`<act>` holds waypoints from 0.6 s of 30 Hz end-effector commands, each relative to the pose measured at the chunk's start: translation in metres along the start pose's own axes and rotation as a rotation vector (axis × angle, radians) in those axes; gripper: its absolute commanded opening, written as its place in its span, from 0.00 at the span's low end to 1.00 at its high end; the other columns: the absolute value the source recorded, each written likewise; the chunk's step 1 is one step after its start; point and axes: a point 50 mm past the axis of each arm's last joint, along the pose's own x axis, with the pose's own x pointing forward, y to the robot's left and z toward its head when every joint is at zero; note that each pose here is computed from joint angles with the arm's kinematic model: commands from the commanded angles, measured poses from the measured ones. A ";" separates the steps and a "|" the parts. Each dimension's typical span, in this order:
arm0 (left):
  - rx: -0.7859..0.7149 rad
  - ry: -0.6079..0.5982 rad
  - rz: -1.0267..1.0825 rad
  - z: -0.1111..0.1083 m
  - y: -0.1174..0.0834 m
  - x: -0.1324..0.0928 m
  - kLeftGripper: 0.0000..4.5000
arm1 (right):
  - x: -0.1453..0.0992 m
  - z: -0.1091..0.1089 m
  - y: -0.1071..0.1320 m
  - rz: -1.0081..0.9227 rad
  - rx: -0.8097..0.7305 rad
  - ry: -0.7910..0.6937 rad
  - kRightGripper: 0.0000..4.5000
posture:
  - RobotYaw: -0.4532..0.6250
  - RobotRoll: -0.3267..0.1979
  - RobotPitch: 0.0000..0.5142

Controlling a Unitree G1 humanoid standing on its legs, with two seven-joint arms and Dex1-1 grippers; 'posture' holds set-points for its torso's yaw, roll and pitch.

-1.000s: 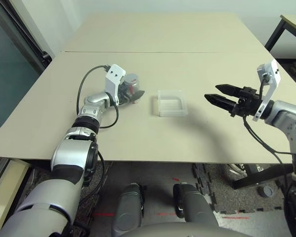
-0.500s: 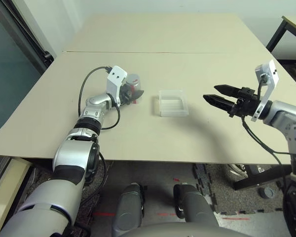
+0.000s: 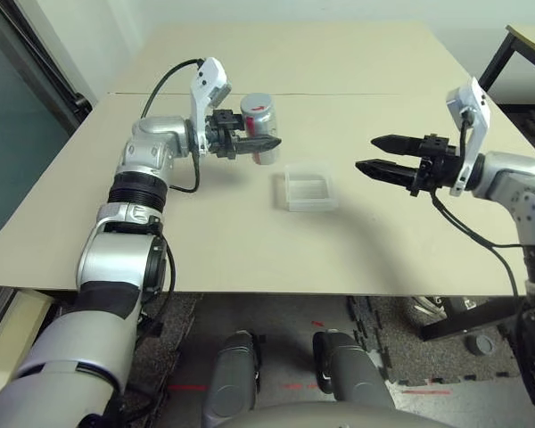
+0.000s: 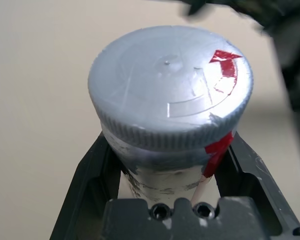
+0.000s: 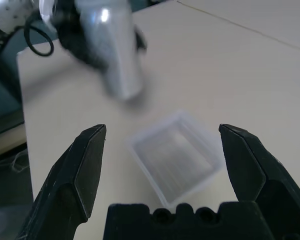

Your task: Pour the medicine from the bottle into the box.

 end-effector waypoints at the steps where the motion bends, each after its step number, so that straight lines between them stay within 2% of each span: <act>1: 0.006 0.035 -0.081 -0.001 -0.008 0.008 0.63 | 0.008 0.011 -0.001 0.040 -0.033 0.008 1.00 | 0.40 0.62 0.12; 7: 0.059 0.052 -0.111 -0.003 -0.009 0.027 0.63 | 0.022 0.023 0.006 0.108 -0.040 -0.004 1.00 | 0.40 0.62 0.11; 18: 0.136 0.058 -0.115 -0.002 -0.004 0.054 0.63 | 0.044 0.027 0.016 0.160 -0.053 -0.015 1.00 | 0.38 0.62 0.10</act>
